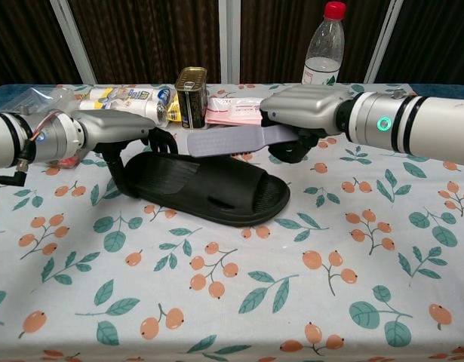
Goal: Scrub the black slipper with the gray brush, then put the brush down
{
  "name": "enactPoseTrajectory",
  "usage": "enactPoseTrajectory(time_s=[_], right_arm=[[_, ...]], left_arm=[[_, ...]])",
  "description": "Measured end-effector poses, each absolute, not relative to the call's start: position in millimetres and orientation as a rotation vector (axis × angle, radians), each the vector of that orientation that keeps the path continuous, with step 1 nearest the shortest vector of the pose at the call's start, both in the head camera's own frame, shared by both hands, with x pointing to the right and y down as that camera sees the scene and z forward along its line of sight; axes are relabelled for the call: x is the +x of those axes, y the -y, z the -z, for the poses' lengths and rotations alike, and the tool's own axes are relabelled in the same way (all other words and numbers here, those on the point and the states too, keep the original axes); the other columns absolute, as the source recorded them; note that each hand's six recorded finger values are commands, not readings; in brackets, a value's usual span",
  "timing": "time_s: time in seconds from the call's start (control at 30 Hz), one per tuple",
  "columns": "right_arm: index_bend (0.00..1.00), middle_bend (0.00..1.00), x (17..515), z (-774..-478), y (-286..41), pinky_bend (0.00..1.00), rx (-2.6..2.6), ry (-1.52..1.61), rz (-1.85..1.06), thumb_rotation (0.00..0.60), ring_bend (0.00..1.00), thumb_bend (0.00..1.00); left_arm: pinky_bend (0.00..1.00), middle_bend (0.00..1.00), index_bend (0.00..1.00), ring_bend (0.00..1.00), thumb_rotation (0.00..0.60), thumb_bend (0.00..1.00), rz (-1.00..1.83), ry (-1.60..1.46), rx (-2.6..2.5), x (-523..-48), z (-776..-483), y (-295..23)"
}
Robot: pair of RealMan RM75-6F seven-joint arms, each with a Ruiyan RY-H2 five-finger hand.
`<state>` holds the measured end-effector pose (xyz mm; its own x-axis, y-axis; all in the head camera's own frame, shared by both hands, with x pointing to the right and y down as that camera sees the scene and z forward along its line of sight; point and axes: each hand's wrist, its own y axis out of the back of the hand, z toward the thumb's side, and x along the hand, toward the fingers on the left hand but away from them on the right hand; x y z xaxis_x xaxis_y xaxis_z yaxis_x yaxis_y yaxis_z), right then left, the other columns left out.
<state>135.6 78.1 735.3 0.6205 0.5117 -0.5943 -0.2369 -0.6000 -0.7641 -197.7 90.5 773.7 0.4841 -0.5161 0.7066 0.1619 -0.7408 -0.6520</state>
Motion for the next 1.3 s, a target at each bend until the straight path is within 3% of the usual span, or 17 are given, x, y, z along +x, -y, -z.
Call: enactPoseTrajectory(time_s=[0.2,0.43,0.7,0.87,1.03,1.3], right_arm=[[1.0,0.98,137.9,-745.4,-98.0,1.0,-1.96,0.101,-1.074,0.6,1.0,0.61],[1.0,0.99,163.6,-734.5,-117.9,1.0,-1.955,-0.009,-1.055,0.6,1.0,0.62],[1.0,0.99,158.9,-716.2,-89.1,1.0,-1.955,0.18,-1.0,0.6,1.0,0.61],[1.0,0.99,146.4,-732.2,-80.8,1.0,-1.949,0.207,-1.031,0.6,1.0,0.61],[1.0,0.99,139.9,-750.0,-92.7,1.0,-1.962,0.135,-1.068,0.6,1.0,0.61],[1.0,0.99,157.4,-745.8,-117.3,1.0,-2.004,0.007,-1.071,0.6,1.0,0.62]], left_arm=[[0.22,0.42,0.37,0.27,0.6,0.16,1.291,-0.291,-2.053,-199.2,-774.0,-90.1],[0.22,0.42,0.37,0.27,0.6,0.16,1.291,-0.291,-2.053,-199.0,-774.4,-89.6],[0.22,0.42,0.36,0.27,0.6,0.16,1.284,-0.283,-2.054,-195.9,-773.5,-90.1],[0.22,0.42,0.36,0.27,0.6,0.16,1.284,-0.28,-2.059,-194.8,-773.1,-90.7],[0.22,0.42,0.36,0.27,0.6,0.16,1.284,-0.277,-2.057,-194.8,-773.5,-91.0],[0.22,0.42,0.36,0.27,0.6,0.16,1.286,-0.29,-2.052,-197.7,-772.1,-88.8]])
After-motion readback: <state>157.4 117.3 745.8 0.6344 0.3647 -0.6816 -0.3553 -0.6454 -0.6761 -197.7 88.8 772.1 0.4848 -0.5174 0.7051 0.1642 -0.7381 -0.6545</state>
